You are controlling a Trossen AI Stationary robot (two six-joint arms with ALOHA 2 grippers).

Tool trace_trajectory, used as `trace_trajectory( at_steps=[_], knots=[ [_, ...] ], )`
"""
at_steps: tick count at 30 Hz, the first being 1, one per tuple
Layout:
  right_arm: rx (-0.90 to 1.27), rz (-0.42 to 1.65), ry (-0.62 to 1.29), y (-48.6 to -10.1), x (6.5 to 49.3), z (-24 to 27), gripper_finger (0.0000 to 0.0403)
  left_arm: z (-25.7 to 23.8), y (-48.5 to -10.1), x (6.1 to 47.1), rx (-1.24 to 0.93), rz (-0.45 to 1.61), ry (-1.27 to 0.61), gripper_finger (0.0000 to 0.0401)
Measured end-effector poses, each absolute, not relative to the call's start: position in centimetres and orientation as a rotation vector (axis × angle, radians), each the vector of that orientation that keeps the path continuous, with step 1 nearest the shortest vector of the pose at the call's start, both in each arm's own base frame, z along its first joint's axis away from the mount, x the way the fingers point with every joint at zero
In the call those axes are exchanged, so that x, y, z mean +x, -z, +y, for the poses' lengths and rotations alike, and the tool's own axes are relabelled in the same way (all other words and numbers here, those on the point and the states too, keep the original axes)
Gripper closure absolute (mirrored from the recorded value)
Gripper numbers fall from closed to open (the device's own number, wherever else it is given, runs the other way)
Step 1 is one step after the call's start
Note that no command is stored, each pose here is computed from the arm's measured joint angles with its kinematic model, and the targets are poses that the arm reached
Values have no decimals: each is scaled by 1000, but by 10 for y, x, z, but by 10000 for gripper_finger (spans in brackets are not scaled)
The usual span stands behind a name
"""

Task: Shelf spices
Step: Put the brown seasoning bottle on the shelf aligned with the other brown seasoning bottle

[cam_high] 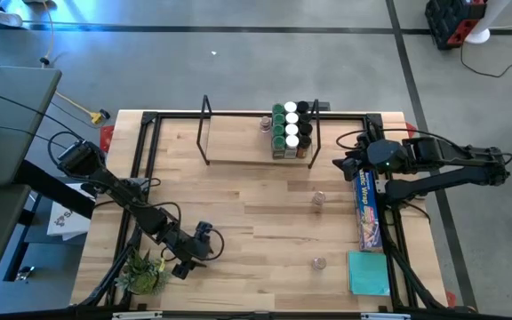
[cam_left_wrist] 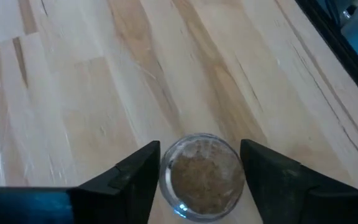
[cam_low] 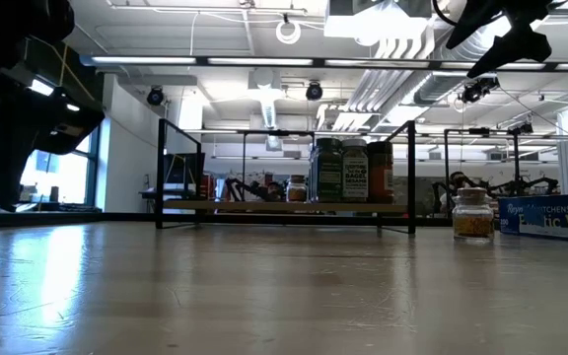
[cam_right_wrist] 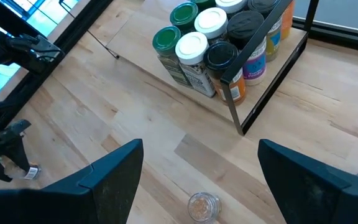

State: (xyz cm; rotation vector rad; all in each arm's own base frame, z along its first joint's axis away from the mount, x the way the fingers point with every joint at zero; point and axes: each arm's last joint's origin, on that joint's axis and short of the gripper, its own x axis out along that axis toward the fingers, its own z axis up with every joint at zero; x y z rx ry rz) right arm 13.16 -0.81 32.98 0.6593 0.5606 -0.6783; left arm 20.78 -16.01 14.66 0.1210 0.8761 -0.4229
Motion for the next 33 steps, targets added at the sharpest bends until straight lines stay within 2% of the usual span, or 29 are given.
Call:
trace_trajectory(
  at_steps=[6, 11, 17, 23, 27, 33],
  knots=[
    [659, 562, 679, -330, 132, -8, 91, -160, -148, 209, 103, 881, 426, 232],
    [659, 562, 679, -330, 132, -8, 91, -152, -154, 215, -14, 914, 346, 232],
    [659, 563, 678, -330, 132, -8, 91, -124, -184, 237, -110, 994, 163, 232],
    [608, 583, 661, -329, 131, -8, 91, -66, -207, 263, -73, 1013, -44, 232],
    [577, 607, 628, -329, 131, -7, 91, -13, -221, 279, -114, 947, -183, 232],
    [579, 628, 615, -328, 131, -7, 91, 71, -258, 298, -195, 698, -401, 232]
  ],
)
